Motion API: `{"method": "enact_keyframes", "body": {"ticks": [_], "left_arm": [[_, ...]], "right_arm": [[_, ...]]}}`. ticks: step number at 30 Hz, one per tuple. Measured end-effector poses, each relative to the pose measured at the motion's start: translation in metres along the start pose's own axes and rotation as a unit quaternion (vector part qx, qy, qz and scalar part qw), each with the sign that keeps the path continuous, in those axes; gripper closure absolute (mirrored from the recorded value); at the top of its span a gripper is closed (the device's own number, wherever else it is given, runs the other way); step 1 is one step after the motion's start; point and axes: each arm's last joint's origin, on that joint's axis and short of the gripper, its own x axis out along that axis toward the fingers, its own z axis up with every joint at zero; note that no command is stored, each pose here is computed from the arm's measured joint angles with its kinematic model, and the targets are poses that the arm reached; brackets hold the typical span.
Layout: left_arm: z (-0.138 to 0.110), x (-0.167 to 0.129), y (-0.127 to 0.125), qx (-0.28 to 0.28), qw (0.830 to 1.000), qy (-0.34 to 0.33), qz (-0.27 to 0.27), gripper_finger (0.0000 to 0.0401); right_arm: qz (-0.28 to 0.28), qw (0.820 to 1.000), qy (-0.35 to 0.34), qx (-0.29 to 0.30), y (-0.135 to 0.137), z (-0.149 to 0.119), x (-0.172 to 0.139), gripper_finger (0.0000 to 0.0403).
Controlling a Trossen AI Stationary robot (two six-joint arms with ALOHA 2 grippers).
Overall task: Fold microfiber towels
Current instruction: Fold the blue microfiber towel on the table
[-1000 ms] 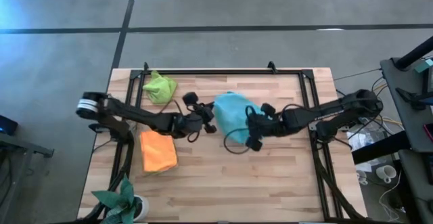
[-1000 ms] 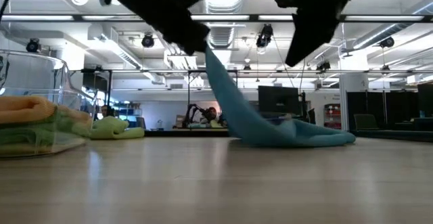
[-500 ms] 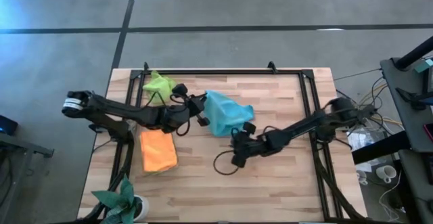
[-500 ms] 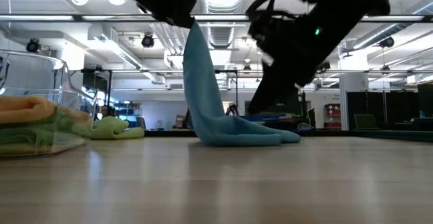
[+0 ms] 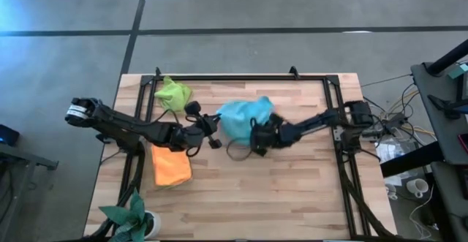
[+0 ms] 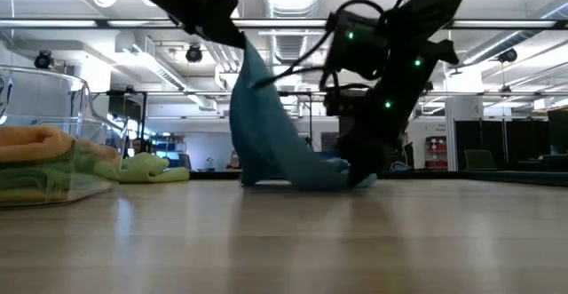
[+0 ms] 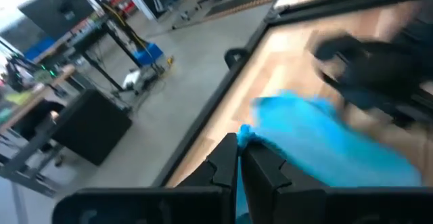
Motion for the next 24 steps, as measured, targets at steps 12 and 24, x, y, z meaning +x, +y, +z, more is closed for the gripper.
{"method": "enact_keyframes", "body": {"ticks": [12,24], "left_arm": [[-0.003,0.01,-0.004,-0.034,0.999,0.012,-0.002,0.0401],[0.035,0.024,0.02,-0.01,0.996,-0.064,-0.057,0.0401]], "right_arm": [[0.085,0.992,-0.087,0.028,-0.037,-0.006,-0.052,0.0237],[0.165,0.924,-0.342,0.046,0.043,0.01,-0.075,0.0236]]}}
